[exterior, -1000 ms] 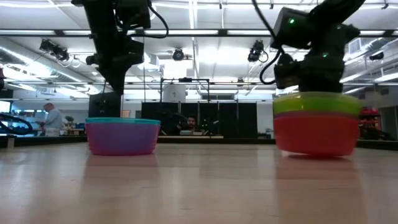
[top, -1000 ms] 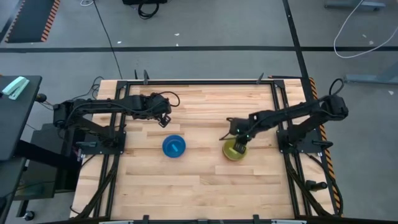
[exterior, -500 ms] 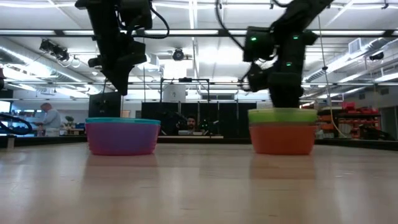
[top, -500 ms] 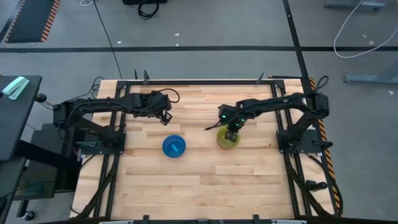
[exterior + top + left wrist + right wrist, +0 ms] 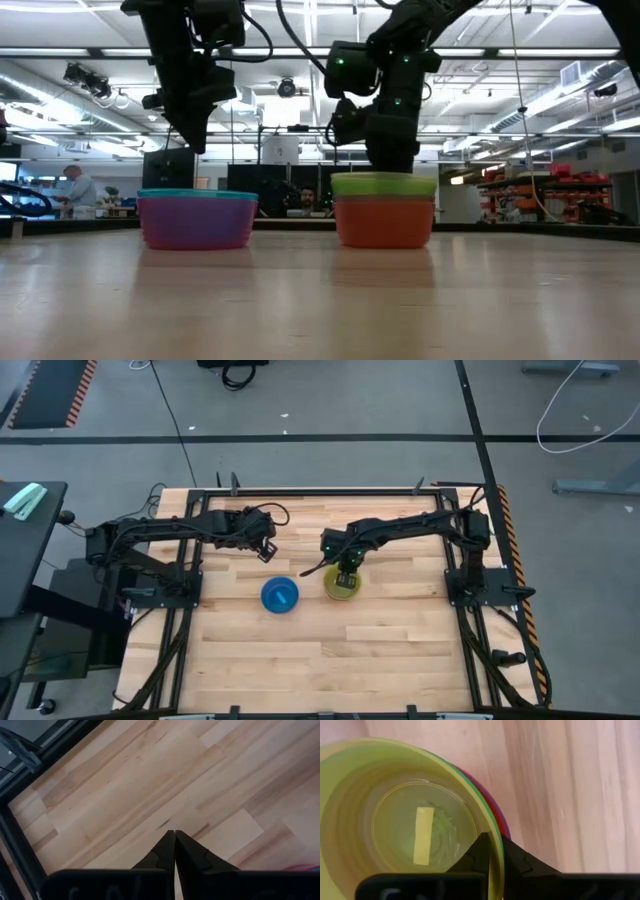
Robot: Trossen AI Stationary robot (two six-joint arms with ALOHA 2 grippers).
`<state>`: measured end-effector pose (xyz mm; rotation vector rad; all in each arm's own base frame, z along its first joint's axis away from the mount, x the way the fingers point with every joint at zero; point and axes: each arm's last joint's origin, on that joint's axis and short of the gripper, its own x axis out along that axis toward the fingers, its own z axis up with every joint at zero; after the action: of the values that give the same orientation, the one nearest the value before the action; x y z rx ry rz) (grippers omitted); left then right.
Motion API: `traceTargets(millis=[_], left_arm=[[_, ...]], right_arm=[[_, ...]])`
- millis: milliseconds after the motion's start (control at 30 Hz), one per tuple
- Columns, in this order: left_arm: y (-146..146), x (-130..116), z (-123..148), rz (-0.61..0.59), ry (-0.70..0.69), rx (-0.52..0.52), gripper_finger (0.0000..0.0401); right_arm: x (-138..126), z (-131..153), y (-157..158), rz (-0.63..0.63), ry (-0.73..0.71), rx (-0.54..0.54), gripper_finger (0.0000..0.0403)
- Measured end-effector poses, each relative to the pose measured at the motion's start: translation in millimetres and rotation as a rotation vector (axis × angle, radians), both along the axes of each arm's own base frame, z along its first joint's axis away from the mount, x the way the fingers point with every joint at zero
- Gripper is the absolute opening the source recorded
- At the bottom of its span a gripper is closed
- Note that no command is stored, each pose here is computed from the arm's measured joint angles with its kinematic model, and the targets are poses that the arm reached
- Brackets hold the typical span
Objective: Nest bowls inside each other
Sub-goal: Stack the middle stacked bowls on the right stacked bowls, then stack the left stacked bowls on the right stacked bowls
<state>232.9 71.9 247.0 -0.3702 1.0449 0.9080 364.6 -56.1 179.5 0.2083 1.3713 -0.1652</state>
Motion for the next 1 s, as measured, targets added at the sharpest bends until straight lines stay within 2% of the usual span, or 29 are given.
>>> traceTargets(millis=[200, 600, 900, 1000], left_arm=[[-0.6, 0.3, -0.3, -0.009, -0.007, -0.024, 0.0019], [-0.6, 0.4, -0.2, -0.008, -0.008, -0.024, 0.0039], [-0.6, 0.8, -0.9, -0.01, -0.005, -0.027, 0.0035], [-1.4, 2.8, -3.5, -0.026, -0.01, -0.075, 0.0038]], right_arm=[[-4.6, 0.8, 3.3, -0.026, 0.025, 0.018, 0.0054], [-11.6, 24.5, 11.9, -0.031, -0.03, 0.019, 0.0107], [-13.6, 29.1, 12.0, -0.022, -0.033, 0.012, 0.0116], [-18.1, 37.1, 11.4, -0.015, -0.038, -0.013, 0.0115]])
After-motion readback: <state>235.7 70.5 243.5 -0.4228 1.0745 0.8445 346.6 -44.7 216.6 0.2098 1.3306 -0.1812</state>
